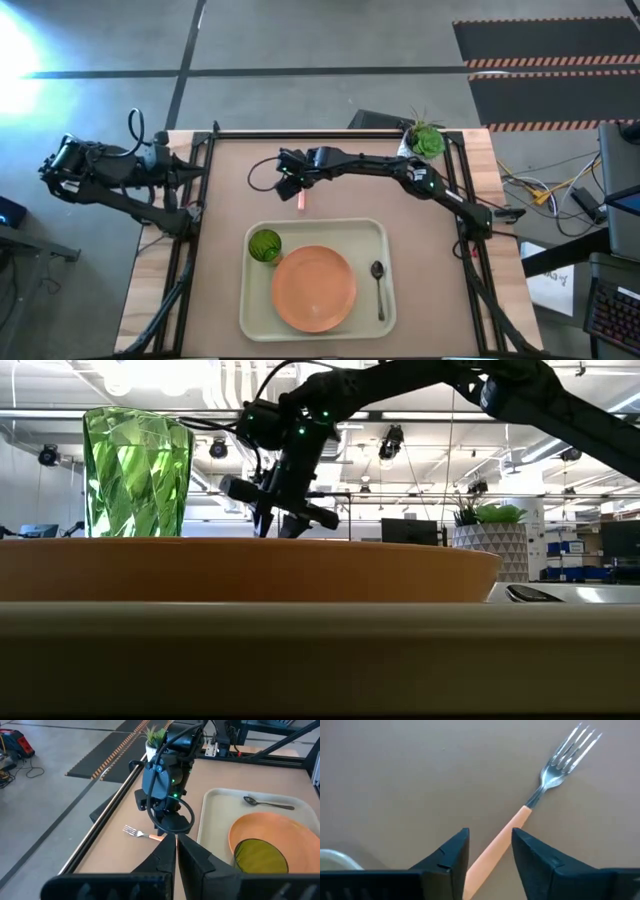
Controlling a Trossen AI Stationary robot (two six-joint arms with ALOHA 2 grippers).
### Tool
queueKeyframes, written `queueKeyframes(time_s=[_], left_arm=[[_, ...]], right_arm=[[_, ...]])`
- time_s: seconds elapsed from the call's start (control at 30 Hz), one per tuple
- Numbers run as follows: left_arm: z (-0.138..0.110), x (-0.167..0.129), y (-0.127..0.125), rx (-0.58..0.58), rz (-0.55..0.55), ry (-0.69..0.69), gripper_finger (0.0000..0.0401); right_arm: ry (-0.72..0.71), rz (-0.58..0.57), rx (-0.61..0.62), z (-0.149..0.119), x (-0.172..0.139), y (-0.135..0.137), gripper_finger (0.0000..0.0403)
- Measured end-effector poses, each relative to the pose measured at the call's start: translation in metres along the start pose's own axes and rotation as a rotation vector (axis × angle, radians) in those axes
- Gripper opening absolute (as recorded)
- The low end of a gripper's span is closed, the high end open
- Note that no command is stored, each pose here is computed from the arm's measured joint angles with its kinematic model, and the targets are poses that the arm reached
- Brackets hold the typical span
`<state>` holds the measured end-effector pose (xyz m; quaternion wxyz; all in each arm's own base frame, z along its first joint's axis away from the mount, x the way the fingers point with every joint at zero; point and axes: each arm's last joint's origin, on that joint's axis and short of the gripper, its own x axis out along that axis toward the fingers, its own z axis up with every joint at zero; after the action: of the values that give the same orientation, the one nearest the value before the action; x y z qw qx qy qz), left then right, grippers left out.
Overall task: Pick and place plate/cup/fork/spoon on tray
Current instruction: Put the light orange fork on the left side of the black spoon
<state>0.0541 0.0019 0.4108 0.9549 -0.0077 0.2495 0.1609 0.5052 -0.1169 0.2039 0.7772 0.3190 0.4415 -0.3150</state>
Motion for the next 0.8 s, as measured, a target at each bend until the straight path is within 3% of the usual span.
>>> queueKeyframes(time_s=[0.23, 0.8], left_arm=[[-0.001, -0.003, 0.002, -0.005, -0.009, -0.007, 0.0], [-0.003, -0.005, 0.003, -0.003, -0.026, -0.011, 0.0]], right_arm=[[0.019, -0.019, 0.04, -0.004, 0.008, -0.005, 0.0167], [0.048, -0.002, 0.102, -0.021, 0.042, -0.014, 0.0167]])
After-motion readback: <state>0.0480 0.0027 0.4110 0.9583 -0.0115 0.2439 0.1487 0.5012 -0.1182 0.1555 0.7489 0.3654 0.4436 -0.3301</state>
